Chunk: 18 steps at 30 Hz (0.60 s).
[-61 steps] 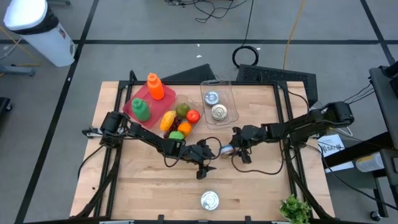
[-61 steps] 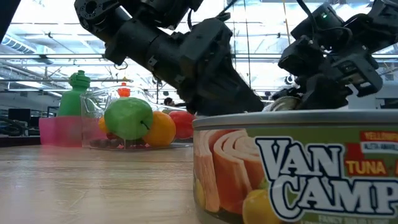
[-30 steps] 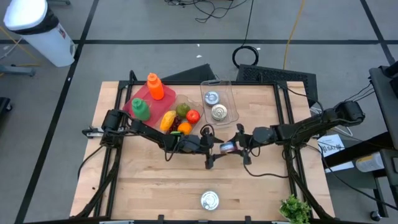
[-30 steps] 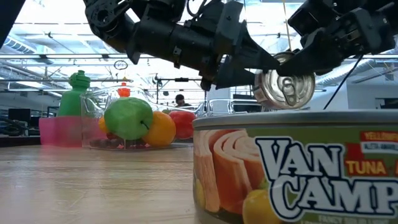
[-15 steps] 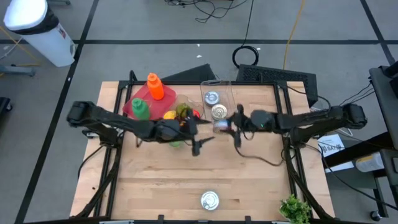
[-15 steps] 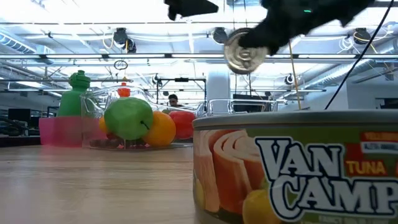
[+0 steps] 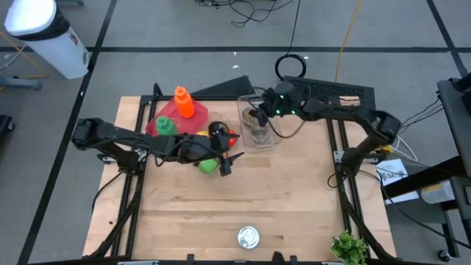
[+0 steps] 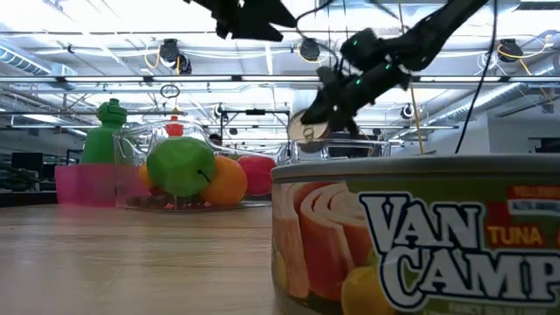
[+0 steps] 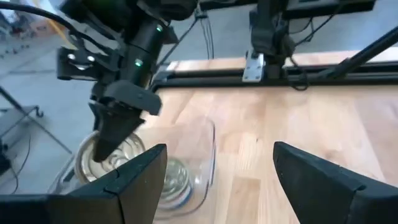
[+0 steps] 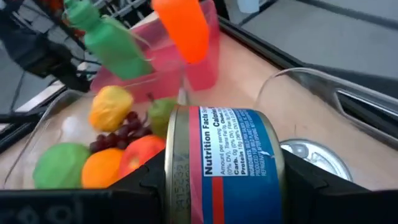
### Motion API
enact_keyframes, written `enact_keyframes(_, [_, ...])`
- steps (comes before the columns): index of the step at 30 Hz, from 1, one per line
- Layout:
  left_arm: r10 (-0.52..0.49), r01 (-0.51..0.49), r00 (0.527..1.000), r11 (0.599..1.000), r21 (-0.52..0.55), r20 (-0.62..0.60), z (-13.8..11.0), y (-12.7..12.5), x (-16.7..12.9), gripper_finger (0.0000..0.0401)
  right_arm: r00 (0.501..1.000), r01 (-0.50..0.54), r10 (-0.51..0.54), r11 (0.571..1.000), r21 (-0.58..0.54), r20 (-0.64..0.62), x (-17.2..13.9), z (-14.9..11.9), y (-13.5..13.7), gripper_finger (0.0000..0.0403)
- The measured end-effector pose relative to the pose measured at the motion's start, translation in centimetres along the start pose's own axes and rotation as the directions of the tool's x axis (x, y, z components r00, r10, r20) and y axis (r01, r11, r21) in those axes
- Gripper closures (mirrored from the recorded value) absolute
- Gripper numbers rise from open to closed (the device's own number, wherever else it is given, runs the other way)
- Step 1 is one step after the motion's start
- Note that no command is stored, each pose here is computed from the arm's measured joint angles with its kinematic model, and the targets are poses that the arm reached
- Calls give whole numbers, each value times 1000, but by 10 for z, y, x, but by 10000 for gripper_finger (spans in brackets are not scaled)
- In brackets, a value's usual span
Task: Pick & Place Food Item
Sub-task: Put the blue pink tuna can into the right transparent bin
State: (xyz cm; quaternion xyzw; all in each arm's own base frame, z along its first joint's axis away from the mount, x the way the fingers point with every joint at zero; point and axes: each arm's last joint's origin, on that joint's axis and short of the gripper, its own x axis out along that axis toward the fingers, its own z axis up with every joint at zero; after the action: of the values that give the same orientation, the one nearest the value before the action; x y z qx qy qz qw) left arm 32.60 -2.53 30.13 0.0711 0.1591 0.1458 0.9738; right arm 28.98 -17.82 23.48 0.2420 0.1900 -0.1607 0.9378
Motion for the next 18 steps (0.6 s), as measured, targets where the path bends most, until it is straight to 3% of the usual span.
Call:
enact_keyframes(6, [21,-23,998,1000,-20,-55,-6,8,3,100,997,37,-34,998,45,-67,34,-10,-24,228])
enact_keyframes(13, [31,-33,996,999,-22,-83,-9,11,4,100,995,31,-24,997,66,-99,53,-20,-27,228])
enact_keyframes(18, [30,-32,996,999,-22,-82,-9,11,4,100,994,26,-24,1000,15,-102,54,-21,-26,227])
